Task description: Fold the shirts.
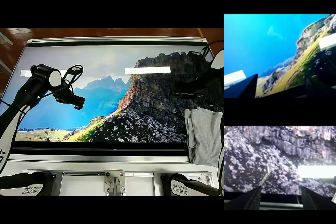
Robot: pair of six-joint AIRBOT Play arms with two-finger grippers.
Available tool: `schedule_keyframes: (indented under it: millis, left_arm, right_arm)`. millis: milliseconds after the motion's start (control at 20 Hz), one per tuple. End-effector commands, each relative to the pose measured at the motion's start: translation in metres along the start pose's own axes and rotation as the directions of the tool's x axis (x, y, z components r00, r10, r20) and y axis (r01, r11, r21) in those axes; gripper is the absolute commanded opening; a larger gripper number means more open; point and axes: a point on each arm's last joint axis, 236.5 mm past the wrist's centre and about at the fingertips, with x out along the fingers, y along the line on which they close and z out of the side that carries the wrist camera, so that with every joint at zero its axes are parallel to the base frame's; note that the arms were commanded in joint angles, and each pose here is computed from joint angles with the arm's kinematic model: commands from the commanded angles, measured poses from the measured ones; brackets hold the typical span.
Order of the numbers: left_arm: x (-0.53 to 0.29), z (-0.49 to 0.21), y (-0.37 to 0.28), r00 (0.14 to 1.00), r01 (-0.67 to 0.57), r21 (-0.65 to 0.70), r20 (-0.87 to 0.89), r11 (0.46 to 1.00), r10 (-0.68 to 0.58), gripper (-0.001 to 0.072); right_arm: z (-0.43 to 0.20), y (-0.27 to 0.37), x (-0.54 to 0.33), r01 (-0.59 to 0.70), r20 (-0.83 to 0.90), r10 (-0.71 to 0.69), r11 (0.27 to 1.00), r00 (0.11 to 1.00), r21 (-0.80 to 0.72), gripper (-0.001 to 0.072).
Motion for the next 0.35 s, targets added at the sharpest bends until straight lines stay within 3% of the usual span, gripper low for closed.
schedule_keyframes:
  millis: [0, 300]
  left_arm:
    - [0.0001, 0.0033, 0.0, 1.0, -0.002, 0.001, 0.013, 1.0, 0.002, 0.0709]
    - [0.0, 0.007, 0.0002, 1.0, -0.002, 0.001, 0.028, 1.0, 0.002, 0.0709]
  right_arm:
    - [-0.0005, 0.0076, 0.0007, -0.018, -0.004, 0.018, 1.0, 1.0, -0.006, 0.0601]
    - [-0.0005, 0.0076, 0.0007, -0.018, -0.004, 0.018, 1.0, 1.0, -0.006, 0.0602]
